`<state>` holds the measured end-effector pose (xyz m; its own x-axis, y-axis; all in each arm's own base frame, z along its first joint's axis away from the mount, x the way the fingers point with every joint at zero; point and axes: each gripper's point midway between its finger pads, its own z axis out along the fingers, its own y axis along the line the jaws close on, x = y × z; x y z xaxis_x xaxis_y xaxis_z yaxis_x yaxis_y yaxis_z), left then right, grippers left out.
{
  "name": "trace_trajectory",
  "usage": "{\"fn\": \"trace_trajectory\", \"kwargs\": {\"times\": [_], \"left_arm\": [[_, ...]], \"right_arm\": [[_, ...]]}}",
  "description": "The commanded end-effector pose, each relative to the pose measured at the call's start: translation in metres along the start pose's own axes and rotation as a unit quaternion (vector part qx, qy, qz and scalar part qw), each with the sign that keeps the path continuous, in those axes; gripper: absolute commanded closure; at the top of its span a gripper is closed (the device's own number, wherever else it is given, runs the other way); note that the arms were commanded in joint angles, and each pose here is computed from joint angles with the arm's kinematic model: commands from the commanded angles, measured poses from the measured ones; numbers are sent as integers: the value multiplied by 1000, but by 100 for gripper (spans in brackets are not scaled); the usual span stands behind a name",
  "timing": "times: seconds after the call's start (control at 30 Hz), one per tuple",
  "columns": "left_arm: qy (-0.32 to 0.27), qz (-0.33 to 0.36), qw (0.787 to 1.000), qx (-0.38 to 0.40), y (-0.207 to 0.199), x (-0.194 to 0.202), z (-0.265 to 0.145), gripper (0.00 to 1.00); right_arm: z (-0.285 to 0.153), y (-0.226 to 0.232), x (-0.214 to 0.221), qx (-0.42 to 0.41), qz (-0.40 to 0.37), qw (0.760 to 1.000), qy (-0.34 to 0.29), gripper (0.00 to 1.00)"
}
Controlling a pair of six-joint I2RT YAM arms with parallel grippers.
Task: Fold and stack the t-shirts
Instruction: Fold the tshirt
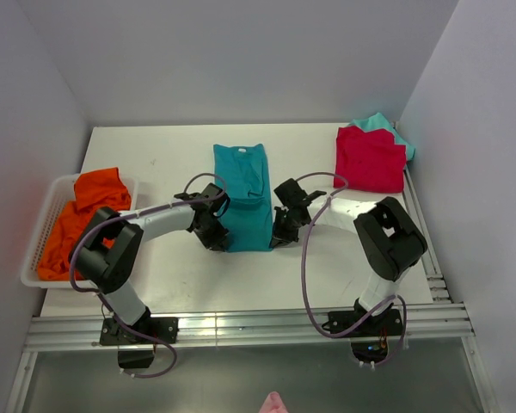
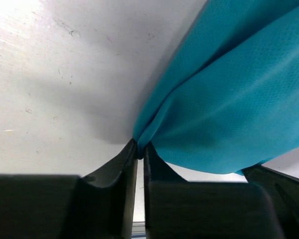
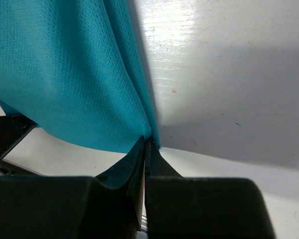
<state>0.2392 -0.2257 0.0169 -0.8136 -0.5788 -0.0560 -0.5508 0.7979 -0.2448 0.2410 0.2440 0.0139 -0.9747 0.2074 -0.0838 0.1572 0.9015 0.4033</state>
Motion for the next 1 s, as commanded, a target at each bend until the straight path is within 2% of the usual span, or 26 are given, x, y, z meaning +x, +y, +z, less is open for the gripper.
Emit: {"fn": "trace_trajectory", "kwargs": {"times": [0.0, 0.03, 0.07, 0.47, 0.97], "left_arm": [[-32, 6, 999, -1, -5, -12, -6, 91], [-36, 9, 999, 1, -6, -12, -11, 99], [-41, 10, 999, 1, -6, -14, -13, 100], [-92, 44, 995, 5, 18, -1, -62, 100], [-52, -15, 997, 53, 42, 49, -127, 100]], "right_arm": [[-4, -2, -3, 13, -18, 1000, -11, 100], [-7, 0, -5, 12, -23, 1000, -16, 100], [-9, -1, -6, 16, -25, 999, -19, 100], [-63, -14, 15, 8, -32, 998, -52, 100], [-138, -27, 46, -5, -22, 997, -80, 100]]}}
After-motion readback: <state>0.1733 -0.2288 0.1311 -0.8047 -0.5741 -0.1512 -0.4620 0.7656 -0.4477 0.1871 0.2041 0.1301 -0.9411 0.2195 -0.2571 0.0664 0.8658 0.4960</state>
